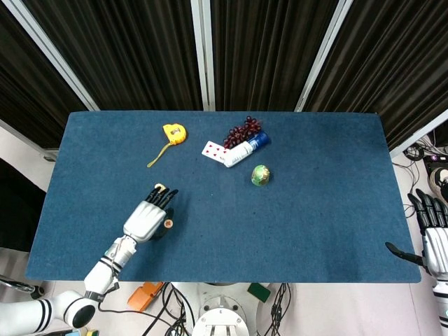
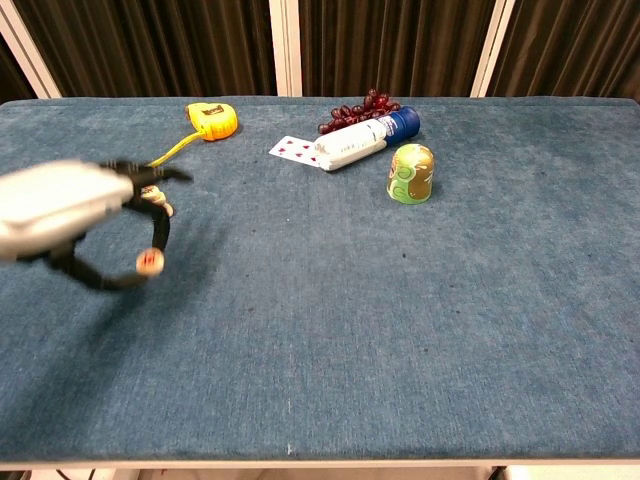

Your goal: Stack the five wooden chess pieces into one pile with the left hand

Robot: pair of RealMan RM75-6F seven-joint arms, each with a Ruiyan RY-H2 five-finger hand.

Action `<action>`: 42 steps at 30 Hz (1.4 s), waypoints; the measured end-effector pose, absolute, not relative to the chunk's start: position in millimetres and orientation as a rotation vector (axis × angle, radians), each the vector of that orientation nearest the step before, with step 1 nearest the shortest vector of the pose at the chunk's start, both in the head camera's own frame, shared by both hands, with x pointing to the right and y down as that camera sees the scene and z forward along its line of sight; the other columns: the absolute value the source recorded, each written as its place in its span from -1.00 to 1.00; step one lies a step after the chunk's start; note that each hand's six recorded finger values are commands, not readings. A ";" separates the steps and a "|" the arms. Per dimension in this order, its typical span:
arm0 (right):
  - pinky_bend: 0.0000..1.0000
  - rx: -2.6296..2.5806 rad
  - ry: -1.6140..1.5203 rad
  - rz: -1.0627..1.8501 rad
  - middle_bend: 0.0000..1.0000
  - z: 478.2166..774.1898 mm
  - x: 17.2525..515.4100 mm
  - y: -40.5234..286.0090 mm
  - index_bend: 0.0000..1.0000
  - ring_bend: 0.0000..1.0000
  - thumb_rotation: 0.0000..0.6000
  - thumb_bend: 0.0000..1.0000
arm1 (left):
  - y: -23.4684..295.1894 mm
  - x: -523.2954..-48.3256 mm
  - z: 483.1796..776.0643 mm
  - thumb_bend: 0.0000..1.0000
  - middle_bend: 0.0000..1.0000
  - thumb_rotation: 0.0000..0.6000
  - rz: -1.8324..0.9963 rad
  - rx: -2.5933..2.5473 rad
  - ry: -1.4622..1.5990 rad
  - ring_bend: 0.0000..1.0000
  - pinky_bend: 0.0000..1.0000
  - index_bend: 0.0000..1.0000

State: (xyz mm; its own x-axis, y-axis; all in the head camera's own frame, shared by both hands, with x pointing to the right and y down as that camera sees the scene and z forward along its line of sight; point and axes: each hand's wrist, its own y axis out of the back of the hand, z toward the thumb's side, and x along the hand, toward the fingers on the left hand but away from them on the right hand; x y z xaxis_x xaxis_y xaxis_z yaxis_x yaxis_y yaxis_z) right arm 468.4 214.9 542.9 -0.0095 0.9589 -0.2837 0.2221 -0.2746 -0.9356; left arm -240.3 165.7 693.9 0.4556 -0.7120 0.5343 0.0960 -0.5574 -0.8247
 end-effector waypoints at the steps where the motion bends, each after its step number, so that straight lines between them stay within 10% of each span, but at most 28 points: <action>1: -1.00 -1.570 -1.256 1.338 -1.00 543.0 468.3 214.8 -1.00 -1.00 1.00 -0.75 | 158.3 -239.7 691.9 -0.30 -1.00 1.00 -1.199 -1.852 0.538 -1.00 -1.00 0.03; 15: -1.00 -1.559 -1.265 1.357 -1.00 543.2 474.1 216.0 -1.00 -1.00 1.00 -0.75 | 82.2 -240.7 711.3 -0.33 -1.00 1.00 -1.384 -1.857 0.681 -1.00 -1.00 0.03; 42: -1.00 -1.563 -1.261 1.360 -1.00 545.1 472.9 214.1 -1.00 -1.00 1.00 -0.75 | 71.2 -263.7 731.5 -0.38 -1.00 1.00 -1.536 -1.834 0.695 -1.00 -1.00 -0.04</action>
